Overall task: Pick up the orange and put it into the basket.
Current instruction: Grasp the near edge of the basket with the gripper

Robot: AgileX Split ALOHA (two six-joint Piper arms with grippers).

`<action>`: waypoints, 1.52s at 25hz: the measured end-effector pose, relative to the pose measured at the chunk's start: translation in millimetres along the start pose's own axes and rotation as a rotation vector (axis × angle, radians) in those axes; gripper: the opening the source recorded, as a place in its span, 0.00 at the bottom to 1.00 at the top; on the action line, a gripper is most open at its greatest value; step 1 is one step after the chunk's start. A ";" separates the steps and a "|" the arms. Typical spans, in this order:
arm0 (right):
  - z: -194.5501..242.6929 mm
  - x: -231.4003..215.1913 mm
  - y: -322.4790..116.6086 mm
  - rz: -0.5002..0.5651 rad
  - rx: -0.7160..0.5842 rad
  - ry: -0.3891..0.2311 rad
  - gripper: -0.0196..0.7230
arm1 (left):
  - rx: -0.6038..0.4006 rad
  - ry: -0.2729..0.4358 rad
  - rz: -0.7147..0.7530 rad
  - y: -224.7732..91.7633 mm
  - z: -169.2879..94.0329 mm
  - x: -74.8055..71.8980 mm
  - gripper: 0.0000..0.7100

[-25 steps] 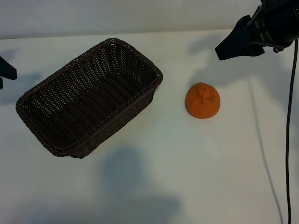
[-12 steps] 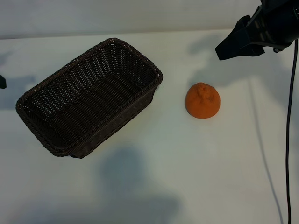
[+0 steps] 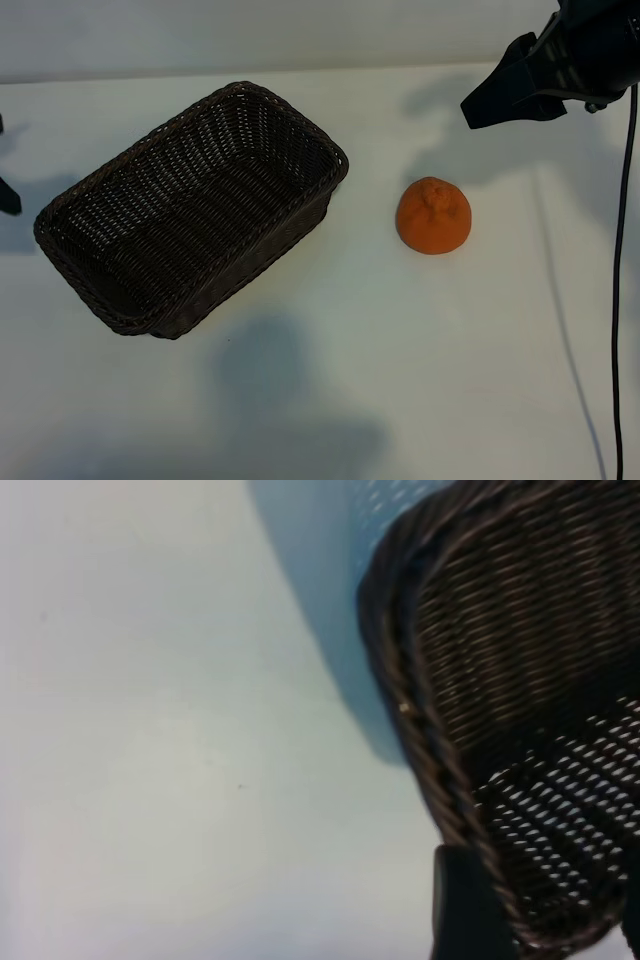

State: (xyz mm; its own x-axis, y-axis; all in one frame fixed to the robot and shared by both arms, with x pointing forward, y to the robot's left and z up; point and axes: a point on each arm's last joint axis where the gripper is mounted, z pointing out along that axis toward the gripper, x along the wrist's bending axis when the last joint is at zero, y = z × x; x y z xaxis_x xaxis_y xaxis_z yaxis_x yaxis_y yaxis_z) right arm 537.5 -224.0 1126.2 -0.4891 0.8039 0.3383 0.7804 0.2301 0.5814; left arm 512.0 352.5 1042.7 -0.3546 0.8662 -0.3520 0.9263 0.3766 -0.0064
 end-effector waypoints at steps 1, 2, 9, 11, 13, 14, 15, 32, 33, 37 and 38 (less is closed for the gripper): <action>0.0 0.0 0.0 0.000 0.000 0.000 0.62 | 0.010 0.002 -0.008 -0.6 5.5 2.3 0.60; 0.0 0.0 0.0 0.000 0.000 0.000 0.62 | 0.016 0.005 -0.015 -1.0 10.4 4.3 0.60; 0.0 0.0 0.0 0.000 0.000 0.000 0.62 | 0.013 0.026 -0.066 -4.6 44.1 19.3 0.60; 0.0 0.0 0.1 0.000 -0.001 -0.001 0.62 | 0.000 0.031 -0.073 -4.8 49.0 21.7 0.60; 0.0 0.0 0.1 0.000 -0.001 -0.001 0.62 | -0.016 0.029 -0.078 -4.2 50.8 22.4 0.60; 0.0 0.0 0.1 0.000 -0.001 -0.001 0.62 | -0.020 0.028 -0.079 -4.0 51.1 22.4 0.60; 0.0 0.0 0.1 0.000 -0.001 -0.001 0.62 | -0.026 0.023 -0.084 -3.4 51.5 22.1 0.60; 0.0 -0.1 0.2 0.000 -0.003 -0.001 0.62 | -0.012 -0.031 -0.144 10.0 77.9 19.1 0.60; 0.0 -0.1 0.2 0.000 -0.003 -0.001 0.62 | -0.012 -0.030 -0.139 10.7 80.5 17.4 0.60; 0.0 -0.2 0.3 0.000 -0.003 -0.002 0.62 | 0.004 -0.034 -0.140 13.2 91.8 13.7 0.60; 0.0 -0.2 0.4 0.000 -0.004 -0.002 0.62 | 0.012 -0.038 -0.148 13.9 94.9 13.9 0.60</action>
State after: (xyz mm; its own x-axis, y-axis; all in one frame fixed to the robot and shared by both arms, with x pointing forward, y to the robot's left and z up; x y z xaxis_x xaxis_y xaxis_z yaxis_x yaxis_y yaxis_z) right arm 537.9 -224.0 1126.4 -0.4882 0.8052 0.3366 0.7787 0.2278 0.5845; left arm 532.1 338.6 949.0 -0.4823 0.7884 -0.3819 0.8659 0.4951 -0.0716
